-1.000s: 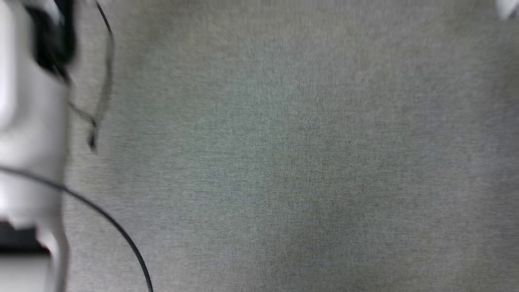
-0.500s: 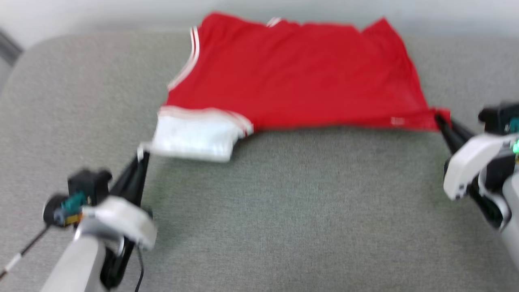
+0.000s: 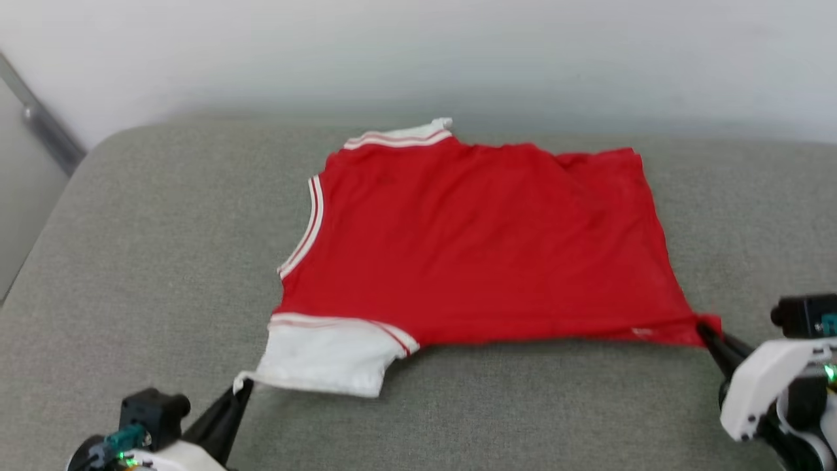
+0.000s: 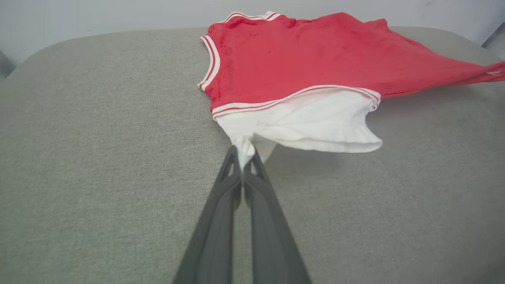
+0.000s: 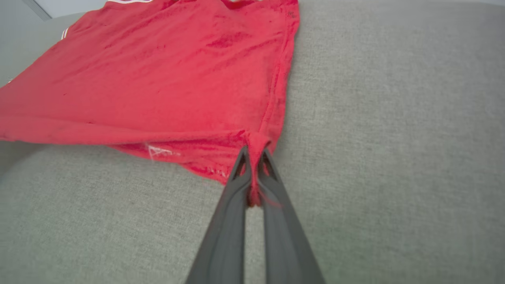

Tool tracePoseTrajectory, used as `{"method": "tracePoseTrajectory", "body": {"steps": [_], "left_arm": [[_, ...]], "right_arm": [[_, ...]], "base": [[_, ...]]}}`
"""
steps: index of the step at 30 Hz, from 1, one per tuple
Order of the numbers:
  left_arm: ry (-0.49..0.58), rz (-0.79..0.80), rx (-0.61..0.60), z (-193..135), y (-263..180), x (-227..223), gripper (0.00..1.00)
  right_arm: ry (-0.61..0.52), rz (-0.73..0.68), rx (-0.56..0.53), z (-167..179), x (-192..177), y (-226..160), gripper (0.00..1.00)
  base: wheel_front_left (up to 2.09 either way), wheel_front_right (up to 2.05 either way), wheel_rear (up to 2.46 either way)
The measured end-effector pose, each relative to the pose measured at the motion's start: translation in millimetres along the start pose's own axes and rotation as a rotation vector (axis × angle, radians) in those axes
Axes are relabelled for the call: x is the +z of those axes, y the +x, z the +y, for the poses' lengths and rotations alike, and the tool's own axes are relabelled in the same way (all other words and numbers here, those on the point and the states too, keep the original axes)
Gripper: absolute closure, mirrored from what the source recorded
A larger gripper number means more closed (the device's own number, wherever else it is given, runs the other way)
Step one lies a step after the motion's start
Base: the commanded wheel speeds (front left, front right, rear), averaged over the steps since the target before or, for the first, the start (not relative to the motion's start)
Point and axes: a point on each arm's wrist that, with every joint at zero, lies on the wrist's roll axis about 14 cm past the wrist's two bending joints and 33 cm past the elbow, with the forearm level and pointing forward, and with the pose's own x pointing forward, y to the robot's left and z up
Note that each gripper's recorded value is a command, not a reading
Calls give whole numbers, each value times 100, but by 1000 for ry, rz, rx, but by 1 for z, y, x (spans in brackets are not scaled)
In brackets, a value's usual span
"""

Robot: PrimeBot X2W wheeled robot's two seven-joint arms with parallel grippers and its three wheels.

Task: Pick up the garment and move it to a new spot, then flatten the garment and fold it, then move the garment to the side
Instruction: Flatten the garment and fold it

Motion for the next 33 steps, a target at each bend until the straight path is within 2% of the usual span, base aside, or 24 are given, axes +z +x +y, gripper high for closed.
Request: {"method": "tracePoseTrajectory", "body": {"steps": [8,12,18,23,33], "left_arm": [[-37,89,-49,-21,-34,-19,100],[-86,195,-116,-39,-53,-41,100],[-137,326,-135,-44,-76,-64,100],[-140,274,-141,-44,-70,-49,100],[-49,10,-161,-35,-18,22,100]], "right_arm": [[81,97,-35,-12,-37,-47,100],[100,185,-45,-13,-63,-72,100],[149,271,-43,-7,-84,-96,100],[162,239,-39,-3,-72,-99,100],[127,164,-30,-5,-31,-75,100]], "base": [[0,0,0],[0,0,0],[0,0,0],[0,0,0],[0,0,0]]}}
